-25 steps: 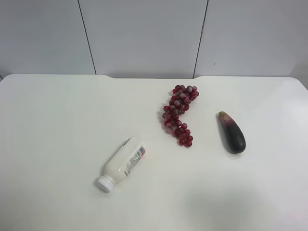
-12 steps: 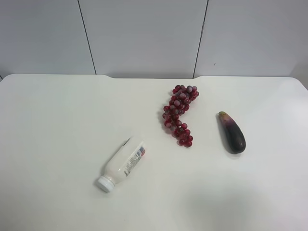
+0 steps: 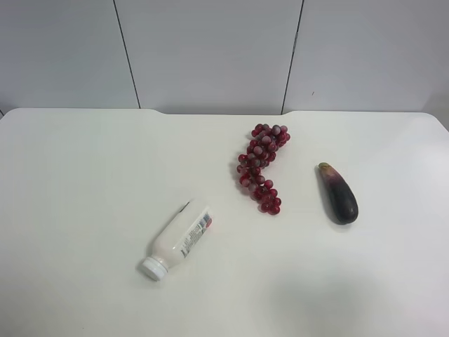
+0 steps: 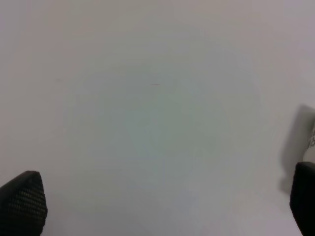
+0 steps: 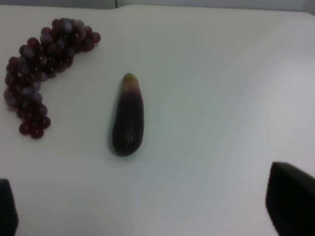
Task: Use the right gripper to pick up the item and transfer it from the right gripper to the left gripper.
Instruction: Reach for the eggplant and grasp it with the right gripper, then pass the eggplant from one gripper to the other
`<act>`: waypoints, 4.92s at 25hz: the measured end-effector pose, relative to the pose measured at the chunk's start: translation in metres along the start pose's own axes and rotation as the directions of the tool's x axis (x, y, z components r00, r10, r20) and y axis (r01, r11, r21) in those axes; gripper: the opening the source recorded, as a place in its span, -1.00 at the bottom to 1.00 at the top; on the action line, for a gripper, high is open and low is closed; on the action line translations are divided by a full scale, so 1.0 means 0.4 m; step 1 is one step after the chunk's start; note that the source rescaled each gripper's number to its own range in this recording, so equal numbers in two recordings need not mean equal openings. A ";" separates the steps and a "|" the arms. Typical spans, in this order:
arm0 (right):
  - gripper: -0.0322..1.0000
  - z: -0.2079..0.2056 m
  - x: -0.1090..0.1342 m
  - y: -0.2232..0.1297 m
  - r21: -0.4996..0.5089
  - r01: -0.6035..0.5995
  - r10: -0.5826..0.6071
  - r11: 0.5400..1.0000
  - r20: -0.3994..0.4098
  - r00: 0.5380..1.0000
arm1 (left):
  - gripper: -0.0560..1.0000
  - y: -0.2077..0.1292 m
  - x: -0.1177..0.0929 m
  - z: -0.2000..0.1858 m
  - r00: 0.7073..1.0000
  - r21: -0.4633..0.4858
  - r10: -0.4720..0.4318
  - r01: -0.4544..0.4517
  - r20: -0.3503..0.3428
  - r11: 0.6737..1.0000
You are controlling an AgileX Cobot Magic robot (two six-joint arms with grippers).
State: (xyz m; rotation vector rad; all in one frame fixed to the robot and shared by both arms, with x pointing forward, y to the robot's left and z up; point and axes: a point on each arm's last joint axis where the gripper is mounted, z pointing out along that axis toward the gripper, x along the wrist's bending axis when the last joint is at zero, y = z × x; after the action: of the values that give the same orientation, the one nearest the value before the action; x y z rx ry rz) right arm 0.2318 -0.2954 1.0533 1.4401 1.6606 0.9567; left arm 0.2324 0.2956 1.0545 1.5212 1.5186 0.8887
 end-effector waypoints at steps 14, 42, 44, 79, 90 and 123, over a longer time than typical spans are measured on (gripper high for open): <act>1.00 0.009 -0.013 0.089 0.122 -0.090 0.087 0.989 0.026 0.996 | 1.00 0.000 0.000 0.000 1.000 0.000 0.000 0.000 0.000 1.000; 1.00 0.674 0.013 0.221 0.780 0.045 0.022 0.624 -0.076 0.997 | 1.00 0.000 0.000 0.000 1.000 0.000 0.000 0.000 0.000 1.000; 1.00 0.710 0.015 0.209 0.778 0.046 0.021 0.626 -0.076 0.997 | 1.00 0.000 0.000 0.000 1.000 0.000 0.000 0.000 0.000 1.000; -0.48 0.905 0.031 -0.003 0.894 0.087 0.016 0.439 -0.104 0.994 | 1.00 0.000 0.000 0.000 1.000 0.000 0.000 0.000 0.000 1.000; -0.94 0.907 0.031 0.005 0.895 0.089 0.013 0.438 -0.105 0.994 | 1.00 0.000 0.000 0.000 1.000 0.000 0.000 0.000 0.000 1.000; -0.94 0.723 0.282 0.308 0.627 0.499 -0.224 0.598 -0.466 0.856 | 1.00 0.000 0.000 0.000 1.000 0.000 0.004 -0.004 0.000 1.000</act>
State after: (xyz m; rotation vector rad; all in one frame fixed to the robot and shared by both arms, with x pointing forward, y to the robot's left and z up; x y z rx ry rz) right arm 0.5312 -0.1504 1.0238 1.3262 2.6973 0.2747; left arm 0.2324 0.2956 1.0545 1.5250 1.5159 0.8911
